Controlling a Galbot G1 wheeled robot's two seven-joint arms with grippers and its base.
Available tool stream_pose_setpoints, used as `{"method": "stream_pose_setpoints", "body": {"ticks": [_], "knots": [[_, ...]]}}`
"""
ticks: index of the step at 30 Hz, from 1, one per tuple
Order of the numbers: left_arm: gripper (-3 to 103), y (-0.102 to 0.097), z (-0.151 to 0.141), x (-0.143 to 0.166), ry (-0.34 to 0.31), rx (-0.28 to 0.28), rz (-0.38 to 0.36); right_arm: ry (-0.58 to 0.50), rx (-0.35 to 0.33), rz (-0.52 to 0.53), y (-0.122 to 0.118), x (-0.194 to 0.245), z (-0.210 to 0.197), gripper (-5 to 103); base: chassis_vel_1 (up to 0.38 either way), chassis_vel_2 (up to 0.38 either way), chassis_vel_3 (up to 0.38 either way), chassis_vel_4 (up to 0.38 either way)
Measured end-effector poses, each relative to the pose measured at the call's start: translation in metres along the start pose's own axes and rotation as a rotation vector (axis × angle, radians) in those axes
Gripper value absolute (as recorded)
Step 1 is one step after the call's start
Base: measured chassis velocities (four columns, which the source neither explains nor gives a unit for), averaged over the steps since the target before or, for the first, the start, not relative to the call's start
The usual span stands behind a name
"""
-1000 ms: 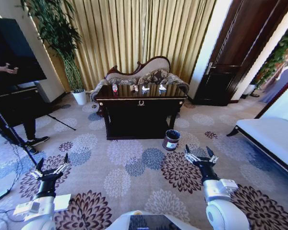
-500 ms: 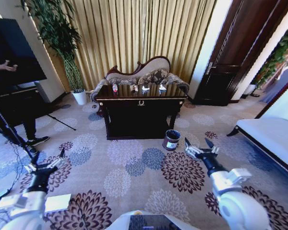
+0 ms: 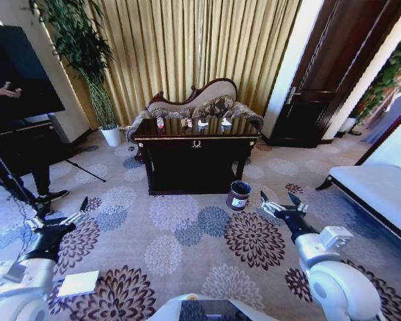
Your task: Move to the front of the table and place the trash on the table into the trash bin.
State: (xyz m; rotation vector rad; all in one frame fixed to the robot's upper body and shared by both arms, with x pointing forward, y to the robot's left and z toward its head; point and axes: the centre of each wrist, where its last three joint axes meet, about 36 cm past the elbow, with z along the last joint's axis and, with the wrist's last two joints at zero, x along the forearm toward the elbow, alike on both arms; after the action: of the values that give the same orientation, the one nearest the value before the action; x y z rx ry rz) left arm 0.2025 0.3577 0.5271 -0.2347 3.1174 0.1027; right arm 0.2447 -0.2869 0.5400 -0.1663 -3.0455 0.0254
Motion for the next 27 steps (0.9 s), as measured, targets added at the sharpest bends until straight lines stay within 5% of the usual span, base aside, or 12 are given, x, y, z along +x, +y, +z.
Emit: {"method": "stream_pose_setpoints", "body": {"ticks": [3, 7, 11, 18, 27], "knots": [[100, 0.002, 0.005, -0.002, -0.002, 0.005, 0.017, -0.024, 0.011, 0.004, -0.001, 0.000, 0.000, 100, 0.000, 0.000, 0.000, 0.000], [100, 0.011, 0.018, -0.005, -0.036, 0.070, 0.094, -0.153, -0.098, -0.194, -0.002, -0.002, 0.001, 100, 0.000, 0.000, 0.000, 0.000], [100, 0.014, 0.022, -0.006, -0.042, 0.094, 0.101, -0.149, -0.159, -0.315, 0.000, -0.011, 0.015, 100, 0.000, 0.000, 0.000, 0.000], [100, 0.018, 0.012, -0.003, -0.014, 0.070, 0.083, -0.094, -0.092, -0.248, 0.000, -0.016, 0.025, 100, 0.000, 0.000, 0.000, 0.000], [100, 0.015, -0.003, -0.005, 0.024, 0.061, 0.088, -0.085, -0.089, -0.208, -0.002, -0.020, 0.027, 100, 0.000, 0.000, 0.000, 0.000]]}}
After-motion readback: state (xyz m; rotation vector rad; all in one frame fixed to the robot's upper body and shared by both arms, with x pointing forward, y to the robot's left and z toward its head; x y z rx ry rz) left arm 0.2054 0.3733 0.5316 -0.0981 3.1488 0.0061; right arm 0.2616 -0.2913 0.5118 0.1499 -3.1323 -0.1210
